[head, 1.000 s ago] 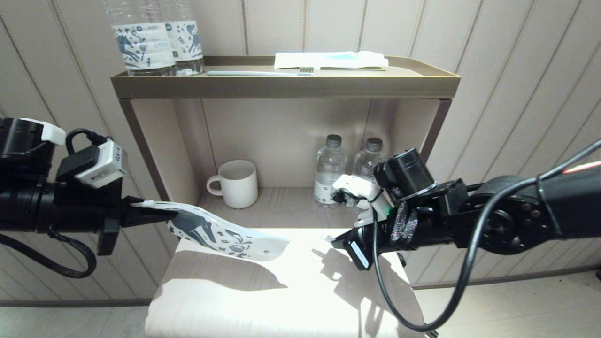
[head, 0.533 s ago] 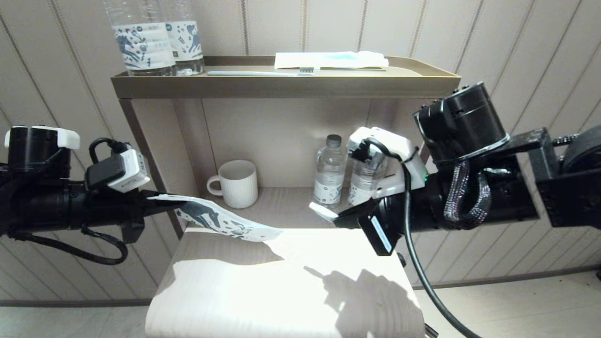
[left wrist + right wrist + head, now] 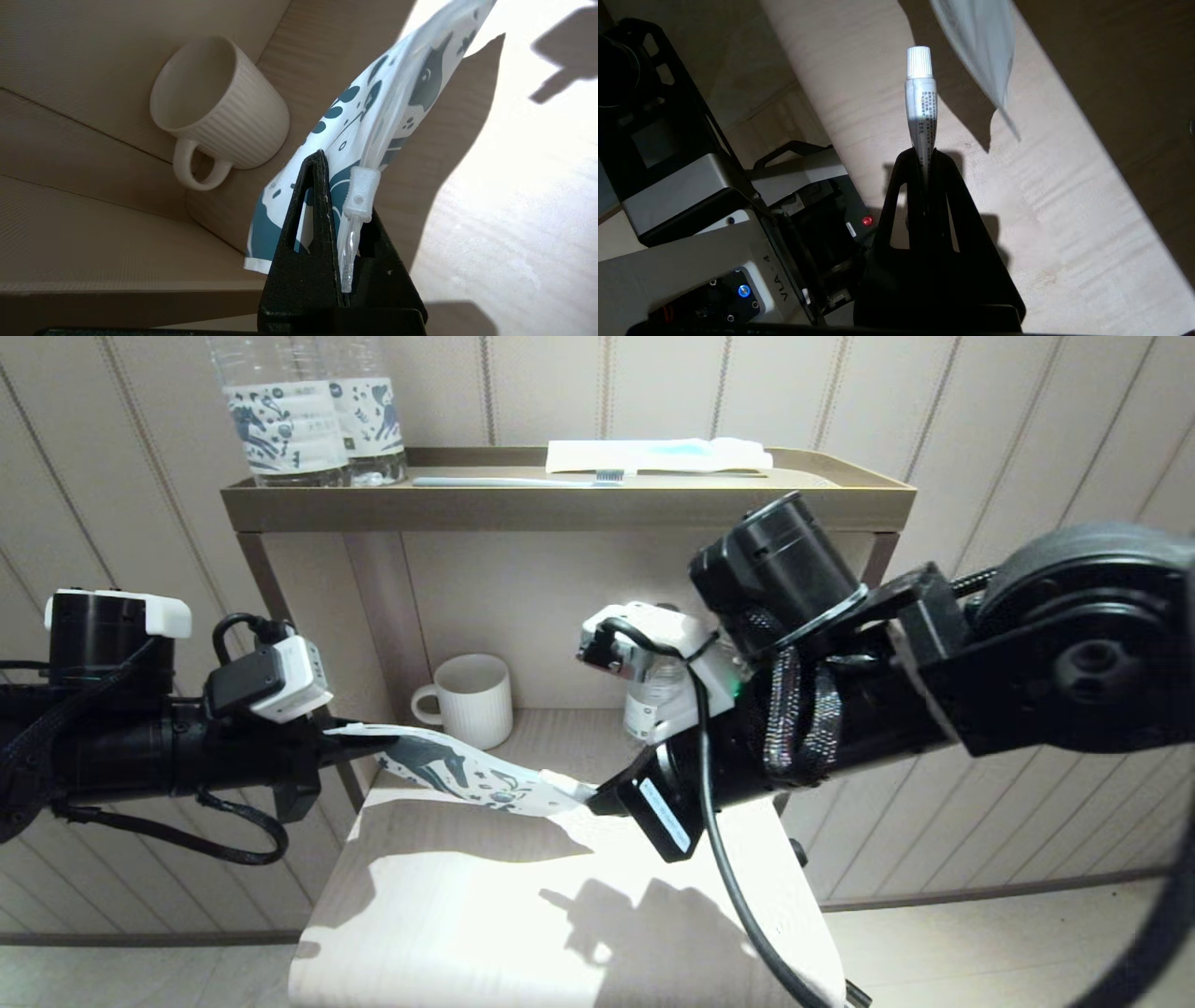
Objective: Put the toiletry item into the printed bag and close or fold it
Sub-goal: Place the toothpaste in the storage bag
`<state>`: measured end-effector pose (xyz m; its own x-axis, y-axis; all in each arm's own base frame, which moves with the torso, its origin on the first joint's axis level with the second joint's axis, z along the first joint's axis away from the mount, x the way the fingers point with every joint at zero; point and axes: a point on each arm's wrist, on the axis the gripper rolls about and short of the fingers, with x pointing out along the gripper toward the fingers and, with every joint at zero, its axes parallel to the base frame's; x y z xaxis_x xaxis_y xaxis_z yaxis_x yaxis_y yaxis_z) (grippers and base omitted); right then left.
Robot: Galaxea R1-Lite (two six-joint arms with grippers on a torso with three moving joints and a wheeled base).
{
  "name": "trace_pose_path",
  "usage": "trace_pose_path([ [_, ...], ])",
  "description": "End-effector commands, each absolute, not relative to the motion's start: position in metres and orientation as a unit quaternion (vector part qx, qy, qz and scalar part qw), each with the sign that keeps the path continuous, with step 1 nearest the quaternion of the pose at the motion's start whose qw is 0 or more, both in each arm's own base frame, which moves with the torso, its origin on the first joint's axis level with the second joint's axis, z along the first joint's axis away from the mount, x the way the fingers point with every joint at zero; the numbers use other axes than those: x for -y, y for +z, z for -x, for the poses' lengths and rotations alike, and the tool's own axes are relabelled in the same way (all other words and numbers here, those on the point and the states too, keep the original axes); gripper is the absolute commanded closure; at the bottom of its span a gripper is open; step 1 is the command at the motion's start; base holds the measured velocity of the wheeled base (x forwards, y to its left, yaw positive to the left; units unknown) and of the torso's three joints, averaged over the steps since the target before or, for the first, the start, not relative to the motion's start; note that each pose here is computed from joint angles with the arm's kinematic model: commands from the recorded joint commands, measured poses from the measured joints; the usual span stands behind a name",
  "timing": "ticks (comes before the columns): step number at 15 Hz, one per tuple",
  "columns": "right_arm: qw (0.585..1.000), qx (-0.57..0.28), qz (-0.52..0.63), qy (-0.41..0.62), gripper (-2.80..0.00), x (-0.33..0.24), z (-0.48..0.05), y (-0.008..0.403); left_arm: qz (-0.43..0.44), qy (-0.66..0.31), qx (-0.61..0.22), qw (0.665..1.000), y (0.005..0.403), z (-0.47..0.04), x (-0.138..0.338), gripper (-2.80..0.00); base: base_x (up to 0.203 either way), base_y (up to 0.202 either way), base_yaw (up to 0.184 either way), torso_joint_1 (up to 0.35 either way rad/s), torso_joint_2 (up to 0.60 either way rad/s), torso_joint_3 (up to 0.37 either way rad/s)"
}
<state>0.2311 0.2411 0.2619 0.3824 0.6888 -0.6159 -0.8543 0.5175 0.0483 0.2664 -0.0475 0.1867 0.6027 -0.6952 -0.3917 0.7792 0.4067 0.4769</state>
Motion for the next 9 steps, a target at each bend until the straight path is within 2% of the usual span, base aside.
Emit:
trace_pose_path([
  [1, 0.809, -0.326, 0.148, 0.467, 0.00, -0.257, -0.248, 0.239, -0.323, -0.451, -0.058, 0.830, 0.184, -0.262, 0.053, 0.00, 0.000, 0.000, 0.000, 0.000, 0.00, 0.000],
  [9, 0.804, -0.338, 0.151, 0.464, 0.00, -0.266, -0.258, 0.226, -0.330, -0.464, -0.046, 0.821, 0.176, -0.256, 0.062, 0.00, 0.000, 0.000, 0.000, 0.000, 0.00, 0.000],
])
